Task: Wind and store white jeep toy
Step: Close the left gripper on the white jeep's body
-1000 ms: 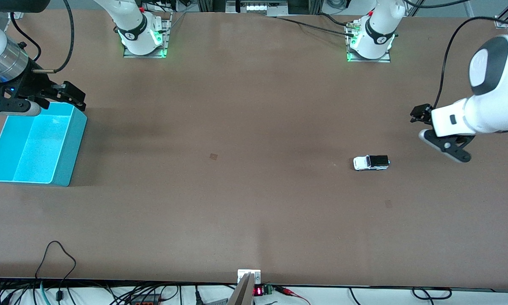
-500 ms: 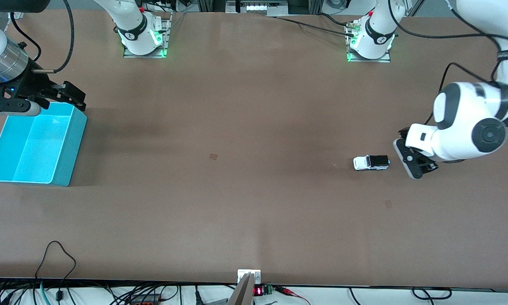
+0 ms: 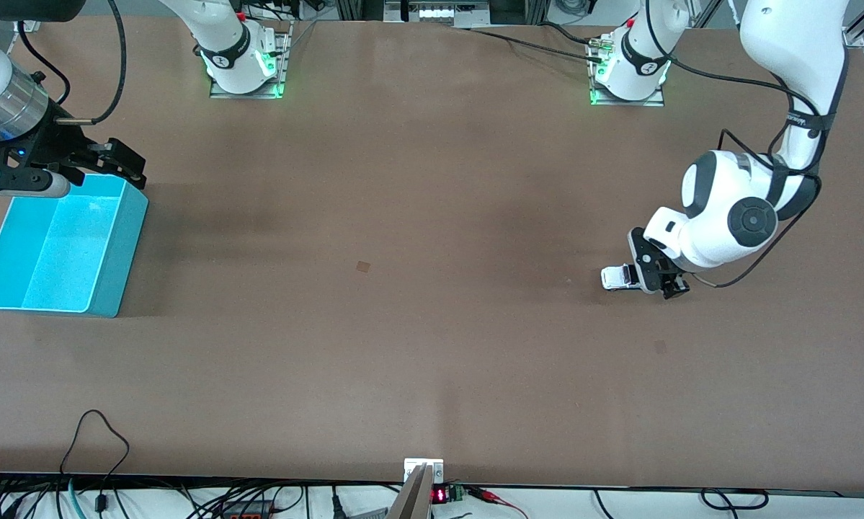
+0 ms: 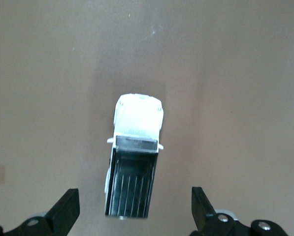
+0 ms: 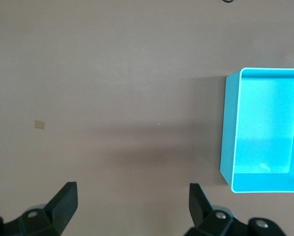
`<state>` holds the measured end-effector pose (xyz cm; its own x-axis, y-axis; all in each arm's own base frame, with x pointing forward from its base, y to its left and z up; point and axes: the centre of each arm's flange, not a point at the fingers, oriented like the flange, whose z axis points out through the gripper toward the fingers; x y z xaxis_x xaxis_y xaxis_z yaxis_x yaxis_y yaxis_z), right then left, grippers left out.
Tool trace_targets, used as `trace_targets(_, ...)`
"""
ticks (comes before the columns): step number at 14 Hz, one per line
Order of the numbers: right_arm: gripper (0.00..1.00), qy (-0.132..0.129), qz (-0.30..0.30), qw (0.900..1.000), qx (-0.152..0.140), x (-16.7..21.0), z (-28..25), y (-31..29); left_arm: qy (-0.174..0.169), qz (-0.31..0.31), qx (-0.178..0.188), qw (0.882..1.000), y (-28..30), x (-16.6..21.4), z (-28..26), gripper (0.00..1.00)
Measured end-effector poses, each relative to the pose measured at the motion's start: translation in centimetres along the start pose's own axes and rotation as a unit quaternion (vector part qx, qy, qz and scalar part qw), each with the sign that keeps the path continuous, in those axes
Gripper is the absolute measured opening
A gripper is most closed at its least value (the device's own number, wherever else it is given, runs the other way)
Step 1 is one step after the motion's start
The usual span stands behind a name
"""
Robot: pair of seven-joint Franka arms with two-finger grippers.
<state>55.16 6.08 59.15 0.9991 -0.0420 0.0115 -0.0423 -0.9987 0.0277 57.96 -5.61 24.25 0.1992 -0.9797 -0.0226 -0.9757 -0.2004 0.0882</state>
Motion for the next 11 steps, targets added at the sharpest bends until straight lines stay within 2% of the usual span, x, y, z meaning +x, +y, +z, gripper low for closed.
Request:
trace_targets(3,1.0,0.0,0.0,1.0,0.0,0.0,0.0,0.0,0.005,0.024,0.01,1.0,0.2,-0.3,2.0,1.0)
trace_targets(7,1.0,0.0,0.0,1.0,0.0,0.0,0.0,0.0,0.004,0.036,0.001,0.999,0.0,-1.0,4.5,1.0)
trace_targets(8,1.0,0.0,0.0,1.0,0.0,0.0,0.0,0.0,0.005,0.045,0.004,0.999,0.0,-1.0,4.8,0.95)
trace_targets(9,1.0,0.0,0.0,1.0,0.0,0.0,0.0,0.0,0.005,0.052,0.004,0.999,0.0,-0.9,4.9,0.94)
trace_targets(11,1.0,0.0,0.0,1.0,0.0,0.0,0.0,0.0,0.006,0.062,0.004,0.998,0.0,-0.9,5.0,0.78)
